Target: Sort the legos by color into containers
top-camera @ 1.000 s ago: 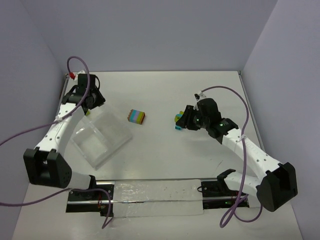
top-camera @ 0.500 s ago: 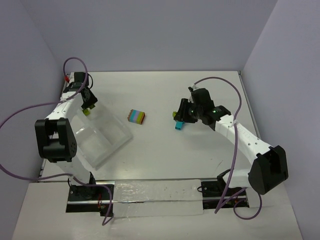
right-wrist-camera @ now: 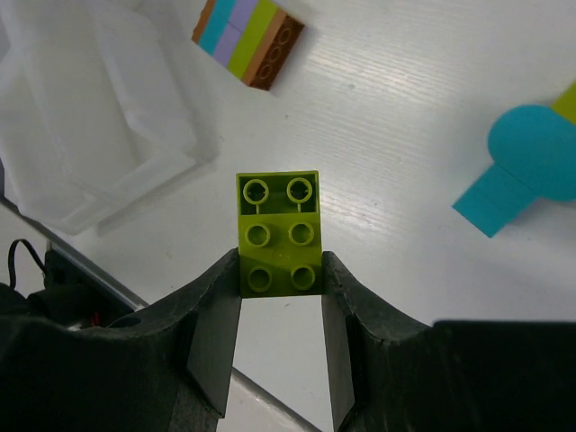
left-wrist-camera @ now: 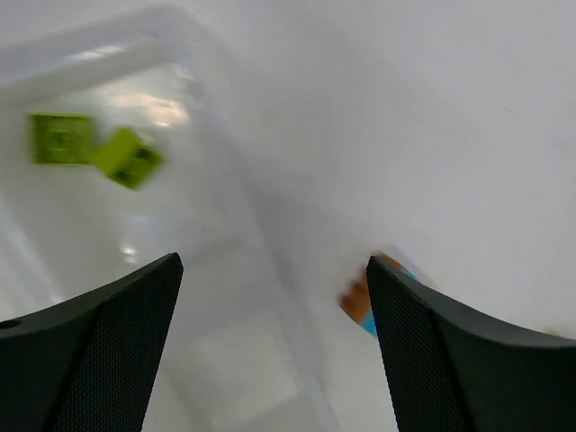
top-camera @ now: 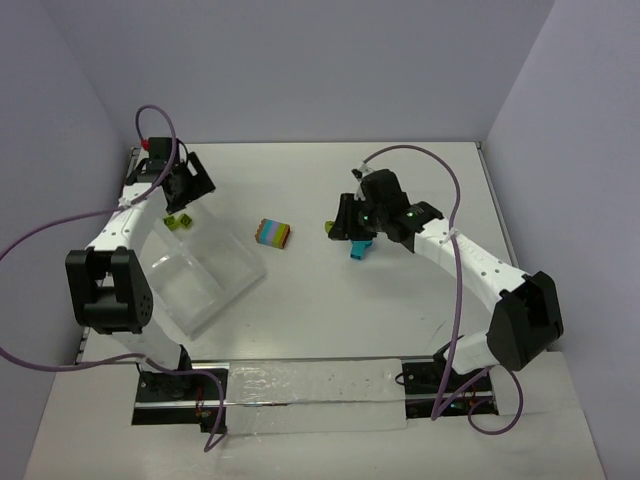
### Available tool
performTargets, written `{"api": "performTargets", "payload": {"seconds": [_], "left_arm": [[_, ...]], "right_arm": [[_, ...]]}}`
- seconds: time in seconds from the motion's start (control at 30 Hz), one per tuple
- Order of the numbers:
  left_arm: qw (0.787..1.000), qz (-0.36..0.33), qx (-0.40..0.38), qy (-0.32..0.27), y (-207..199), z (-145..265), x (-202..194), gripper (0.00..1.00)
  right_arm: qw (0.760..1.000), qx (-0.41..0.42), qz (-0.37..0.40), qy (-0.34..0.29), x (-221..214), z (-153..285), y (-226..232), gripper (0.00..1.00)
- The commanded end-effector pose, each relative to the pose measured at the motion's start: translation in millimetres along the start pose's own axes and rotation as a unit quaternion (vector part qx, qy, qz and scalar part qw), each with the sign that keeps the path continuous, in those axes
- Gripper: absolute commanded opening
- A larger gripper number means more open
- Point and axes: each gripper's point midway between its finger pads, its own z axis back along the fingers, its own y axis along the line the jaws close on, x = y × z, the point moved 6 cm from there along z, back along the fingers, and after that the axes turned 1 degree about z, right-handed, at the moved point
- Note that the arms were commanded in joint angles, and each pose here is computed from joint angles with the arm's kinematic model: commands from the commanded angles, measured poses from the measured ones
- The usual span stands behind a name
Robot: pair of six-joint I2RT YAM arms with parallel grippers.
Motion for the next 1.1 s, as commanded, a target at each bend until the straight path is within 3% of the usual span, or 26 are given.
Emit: {"api": "performTargets", "payload": {"seconds": [0.0, 0.2, 0.27, 0.4, 0.57, 0.7, 0.87, 1.07], "left_arm": [[0.962, -0.058, -0.261, 0.052, -76.1, 72.4, -10.7, 0.89], [0.887, -0.052, -0.42, 0.186, -136.4, 111.5, -78.5, 0.91], [0.848, -0.041, -0.471, 0.24, -148.2, 123.0, -99.6, 0.95], [0.811, -0.015, -0.513, 0.281, -156.6, 135.1, -119.9, 0.94], [0.77, 0.0, -0.532, 0.352, -159.5, 142.2, -139.9, 0.86], [0.757, 0.015, -0.527, 0.387, -159.4, 139.8, -154.0, 0.81], [0.759, 0.018, -0.518, 0.393, -161.3, 133.0, -159.3, 0.73], [0.76, 0.035, -0.517, 0.393, -164.2, 122.2, -164.2, 0.72]], "right_arm": [[0.998, 0.052, 0.037, -0.026, 19.3, -3.5, 33.8, 0.0], [0.994, 0.063, 0.085, -0.021, 15.2, -6.2, 50.5, 0.0], [0.993, 0.063, 0.096, -0.025, 14.6, -4.3, 55.8, 0.0], [0.992, 0.065, 0.105, -0.036, 15.0, -0.4, 57.8, 0.0], [0.991, 0.07, 0.105, -0.044, 13.1, 1.2, 58.1, 0.0], [0.991, 0.07, 0.105, -0.041, 12.9, -1.2, 58.9, 0.0], [0.99, 0.075, 0.109, -0.045, 13.2, 1.8, 61.2, 0.0], [0.99, 0.076, 0.112, -0.045, 12.7, 3.9, 62.7, 0.0]]}}
